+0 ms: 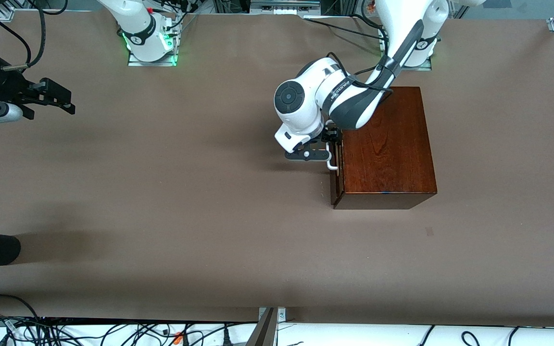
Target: Open drawer, take yellow block, close drawer
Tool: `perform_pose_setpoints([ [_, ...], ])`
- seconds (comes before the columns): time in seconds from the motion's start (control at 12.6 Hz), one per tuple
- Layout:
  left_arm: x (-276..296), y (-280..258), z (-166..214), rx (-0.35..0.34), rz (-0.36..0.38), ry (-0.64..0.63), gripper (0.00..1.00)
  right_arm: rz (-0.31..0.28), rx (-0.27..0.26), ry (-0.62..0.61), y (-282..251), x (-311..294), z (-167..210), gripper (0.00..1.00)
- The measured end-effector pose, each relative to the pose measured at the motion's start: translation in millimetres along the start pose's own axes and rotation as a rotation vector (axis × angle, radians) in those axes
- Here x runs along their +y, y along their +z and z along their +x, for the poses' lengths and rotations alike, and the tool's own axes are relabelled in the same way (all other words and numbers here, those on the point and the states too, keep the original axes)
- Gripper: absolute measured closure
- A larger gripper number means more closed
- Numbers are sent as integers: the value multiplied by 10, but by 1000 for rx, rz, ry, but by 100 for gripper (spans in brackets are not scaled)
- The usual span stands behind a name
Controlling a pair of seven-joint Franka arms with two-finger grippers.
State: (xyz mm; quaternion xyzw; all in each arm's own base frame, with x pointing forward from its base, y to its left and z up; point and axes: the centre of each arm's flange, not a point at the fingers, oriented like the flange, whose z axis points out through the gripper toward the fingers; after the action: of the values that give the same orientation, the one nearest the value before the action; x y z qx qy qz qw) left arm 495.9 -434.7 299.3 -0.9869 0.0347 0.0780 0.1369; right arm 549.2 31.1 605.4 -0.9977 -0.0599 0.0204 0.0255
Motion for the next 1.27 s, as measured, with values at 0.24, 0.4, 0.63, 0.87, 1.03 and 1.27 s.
perform_pose_setpoints([
  [0.24, 36, 59, -26, -4, 3, -20, 0, 0, 0, 0, 0, 0, 0, 0],
  [0.4, 53, 121, -17, -4, 0, -23, 0, 0, 0, 0, 0, 0, 0, 0],
  [0.63, 64, 187, 9, -6, -3, -26, 0, 0, 1, -1, -1, -3, 1, 0],
  [0.87, 112, 220, 12, 4, -15, -38, 0, 0, 2, -1, -1, -3, 2, 0],
  [1.03, 129, 213, 17, 13, -25, -46, 0, 0, 2, -1, -1, -3, 2, 0],
  [1.27, 194, 162, 25, 32, -74, -59, 0, 0, 2, -1, -1, -3, 2, 0],
])
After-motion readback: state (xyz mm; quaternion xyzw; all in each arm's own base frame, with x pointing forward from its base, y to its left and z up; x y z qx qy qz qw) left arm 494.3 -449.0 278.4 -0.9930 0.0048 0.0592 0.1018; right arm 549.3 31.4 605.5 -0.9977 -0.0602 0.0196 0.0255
